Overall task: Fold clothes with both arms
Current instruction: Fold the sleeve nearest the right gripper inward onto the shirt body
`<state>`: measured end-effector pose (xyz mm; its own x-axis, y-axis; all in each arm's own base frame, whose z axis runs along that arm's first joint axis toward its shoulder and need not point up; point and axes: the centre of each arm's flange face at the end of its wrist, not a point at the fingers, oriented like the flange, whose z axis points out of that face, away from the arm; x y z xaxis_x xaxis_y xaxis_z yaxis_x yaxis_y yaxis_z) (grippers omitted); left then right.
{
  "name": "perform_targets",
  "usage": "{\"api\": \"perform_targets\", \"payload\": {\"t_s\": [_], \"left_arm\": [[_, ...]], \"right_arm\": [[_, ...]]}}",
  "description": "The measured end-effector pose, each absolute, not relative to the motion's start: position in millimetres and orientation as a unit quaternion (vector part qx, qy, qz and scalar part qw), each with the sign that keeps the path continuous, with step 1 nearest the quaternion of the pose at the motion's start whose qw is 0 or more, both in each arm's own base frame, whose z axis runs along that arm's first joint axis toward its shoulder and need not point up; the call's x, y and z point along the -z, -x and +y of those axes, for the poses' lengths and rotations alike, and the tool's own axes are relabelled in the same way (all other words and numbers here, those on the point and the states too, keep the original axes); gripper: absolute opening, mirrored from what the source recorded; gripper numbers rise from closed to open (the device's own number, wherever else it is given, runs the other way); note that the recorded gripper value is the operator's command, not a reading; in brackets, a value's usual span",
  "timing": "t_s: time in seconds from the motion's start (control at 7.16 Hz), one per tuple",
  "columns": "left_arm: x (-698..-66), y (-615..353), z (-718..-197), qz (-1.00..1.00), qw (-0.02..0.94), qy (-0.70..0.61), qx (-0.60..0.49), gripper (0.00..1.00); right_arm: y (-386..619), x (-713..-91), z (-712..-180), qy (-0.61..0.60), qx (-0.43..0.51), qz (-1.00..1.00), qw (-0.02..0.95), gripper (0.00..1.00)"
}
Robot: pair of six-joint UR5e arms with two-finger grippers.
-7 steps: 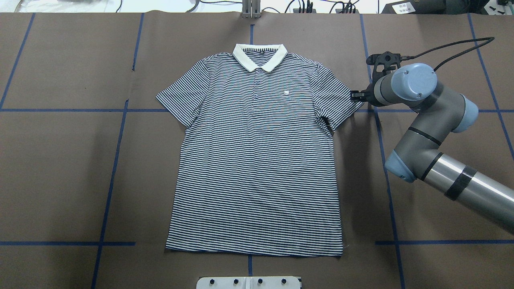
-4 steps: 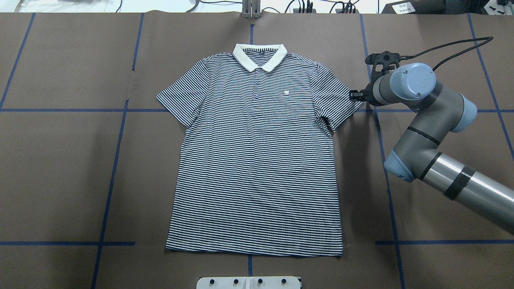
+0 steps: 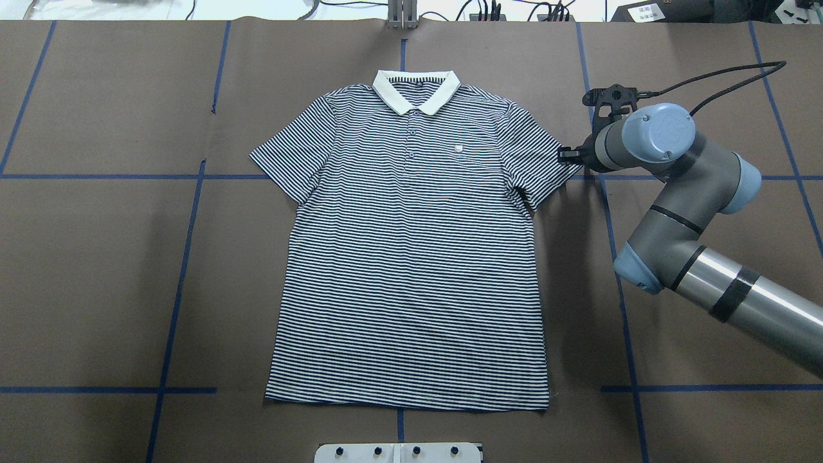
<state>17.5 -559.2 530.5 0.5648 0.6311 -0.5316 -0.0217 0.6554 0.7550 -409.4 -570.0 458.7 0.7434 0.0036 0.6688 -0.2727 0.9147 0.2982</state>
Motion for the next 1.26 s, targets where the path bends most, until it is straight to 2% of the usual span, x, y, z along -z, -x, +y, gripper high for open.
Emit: {"api": "perform_targets", "payload": {"t_s": [0.14,0.84,1.26], "left_arm": [[-531,-18,-559,0.420,0.807,-0.362,-0.202,1.00],[-531,-17,-559,0.420,0.807,-0.362,-0.202,1.00],[-531,-17,-559,0.420,0.807,-0.362,-0.202,1.00]], "right_arm": [[410,-459,-570,-0.192,-0.076,-0.350,0.914,0.00],[411,-425,-576,-0.203,-0.080,-0.366,0.905,0.00],[432,-332,-586,-0.187,-0.133,-0.360,0.904,0.00]]}}
